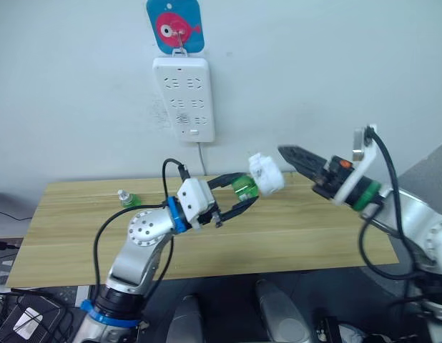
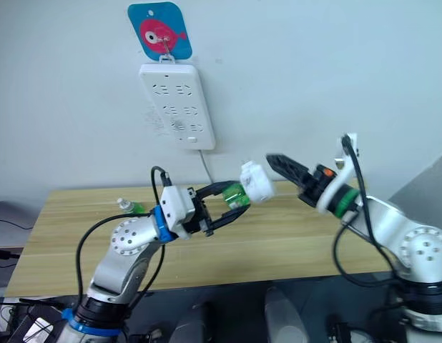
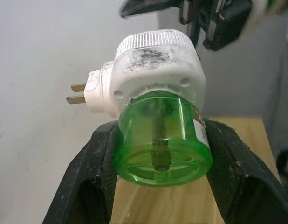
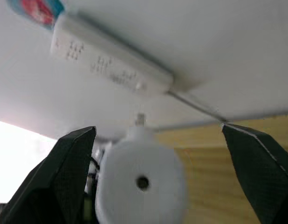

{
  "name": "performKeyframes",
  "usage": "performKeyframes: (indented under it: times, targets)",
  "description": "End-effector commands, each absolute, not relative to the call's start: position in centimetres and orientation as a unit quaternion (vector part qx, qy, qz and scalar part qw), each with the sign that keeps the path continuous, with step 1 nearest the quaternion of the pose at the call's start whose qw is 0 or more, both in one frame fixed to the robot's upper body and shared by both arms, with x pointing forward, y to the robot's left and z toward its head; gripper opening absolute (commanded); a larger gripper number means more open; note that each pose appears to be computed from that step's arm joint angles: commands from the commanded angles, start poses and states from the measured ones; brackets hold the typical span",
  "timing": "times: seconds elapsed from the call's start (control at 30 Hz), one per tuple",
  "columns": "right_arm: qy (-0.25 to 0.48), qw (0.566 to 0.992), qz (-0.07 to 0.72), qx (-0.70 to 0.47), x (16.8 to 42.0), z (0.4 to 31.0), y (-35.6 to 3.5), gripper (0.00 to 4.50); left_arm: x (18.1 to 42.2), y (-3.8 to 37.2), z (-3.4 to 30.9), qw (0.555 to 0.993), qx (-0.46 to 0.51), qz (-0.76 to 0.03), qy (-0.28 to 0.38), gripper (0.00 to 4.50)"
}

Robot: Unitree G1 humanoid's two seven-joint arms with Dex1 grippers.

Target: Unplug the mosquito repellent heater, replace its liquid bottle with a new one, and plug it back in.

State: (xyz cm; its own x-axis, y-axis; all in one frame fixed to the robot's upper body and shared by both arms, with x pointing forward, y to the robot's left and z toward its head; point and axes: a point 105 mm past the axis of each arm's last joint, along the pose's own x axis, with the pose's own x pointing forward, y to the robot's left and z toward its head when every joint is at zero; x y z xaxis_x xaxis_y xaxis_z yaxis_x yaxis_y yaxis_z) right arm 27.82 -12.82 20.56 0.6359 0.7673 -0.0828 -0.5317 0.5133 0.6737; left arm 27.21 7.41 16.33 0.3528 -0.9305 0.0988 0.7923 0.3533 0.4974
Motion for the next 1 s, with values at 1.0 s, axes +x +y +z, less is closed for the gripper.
performKeyframes:
  times: [1.0]
  targets:
    - [0.280,0.717,0.591,0.242,23.2,18.1,-7.9,3.51,24.0,6.2,16.2,0.687,0.257,-0.631,-0.253,2.26]
